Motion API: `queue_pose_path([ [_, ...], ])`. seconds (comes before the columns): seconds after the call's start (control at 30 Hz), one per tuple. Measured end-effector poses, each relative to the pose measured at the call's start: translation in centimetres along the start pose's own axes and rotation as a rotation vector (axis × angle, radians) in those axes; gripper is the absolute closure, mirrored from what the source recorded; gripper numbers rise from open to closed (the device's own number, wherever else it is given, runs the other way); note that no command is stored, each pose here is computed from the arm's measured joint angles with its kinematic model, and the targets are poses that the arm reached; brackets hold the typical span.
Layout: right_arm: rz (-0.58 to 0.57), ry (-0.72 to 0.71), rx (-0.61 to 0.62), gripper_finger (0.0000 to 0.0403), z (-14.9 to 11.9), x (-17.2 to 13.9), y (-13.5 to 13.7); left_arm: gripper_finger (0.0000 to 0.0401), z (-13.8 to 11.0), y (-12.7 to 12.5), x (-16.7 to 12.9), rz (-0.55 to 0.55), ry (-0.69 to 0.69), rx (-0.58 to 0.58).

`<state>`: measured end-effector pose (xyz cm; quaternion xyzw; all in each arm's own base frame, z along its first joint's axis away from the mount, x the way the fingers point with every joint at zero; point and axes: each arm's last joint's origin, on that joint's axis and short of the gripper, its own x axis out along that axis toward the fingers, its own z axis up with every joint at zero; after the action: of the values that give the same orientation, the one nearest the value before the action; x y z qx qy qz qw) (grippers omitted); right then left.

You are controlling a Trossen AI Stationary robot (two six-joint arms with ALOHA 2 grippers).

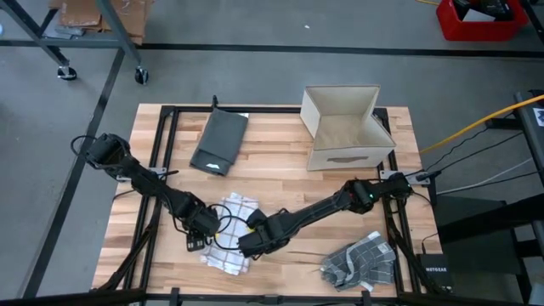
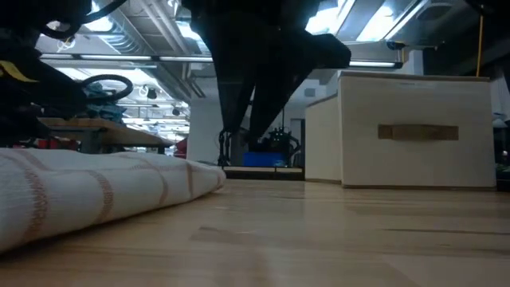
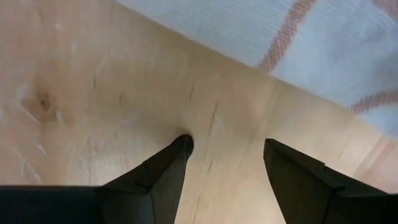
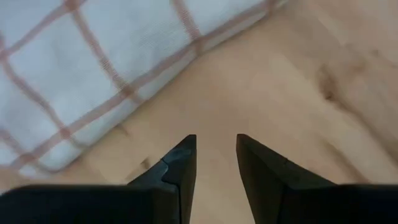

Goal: Fold towel
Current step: Stack the folded white kitchen towel on top of the folded gray kitchen towel

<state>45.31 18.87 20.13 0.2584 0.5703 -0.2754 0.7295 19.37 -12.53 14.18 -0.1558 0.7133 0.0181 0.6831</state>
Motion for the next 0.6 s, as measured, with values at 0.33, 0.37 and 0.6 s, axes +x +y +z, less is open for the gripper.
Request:
queue_pose_path([
  [0.33, -0.064, -0.164, -0.147, 0.0285, 0.0, -6.6, -2.3, 0.0193, -1.6, 0.8, -5.7, -0.099, -0.287, -0.081],
  [0.37, -0.071, -0.187, -0.170, 0.0285, 0.0, -7.4, -2.5, 0.0193, -1.9, 0.9, -6.6, -0.139, -0.325, -0.071],
  [0.6, -0.164, -0.258, -0.225, 0.0285, -0.8, -10.8, -4.5, 0.0193, -4.5, 2.4, -11.4, -0.332, -0.503, -0.017],
])
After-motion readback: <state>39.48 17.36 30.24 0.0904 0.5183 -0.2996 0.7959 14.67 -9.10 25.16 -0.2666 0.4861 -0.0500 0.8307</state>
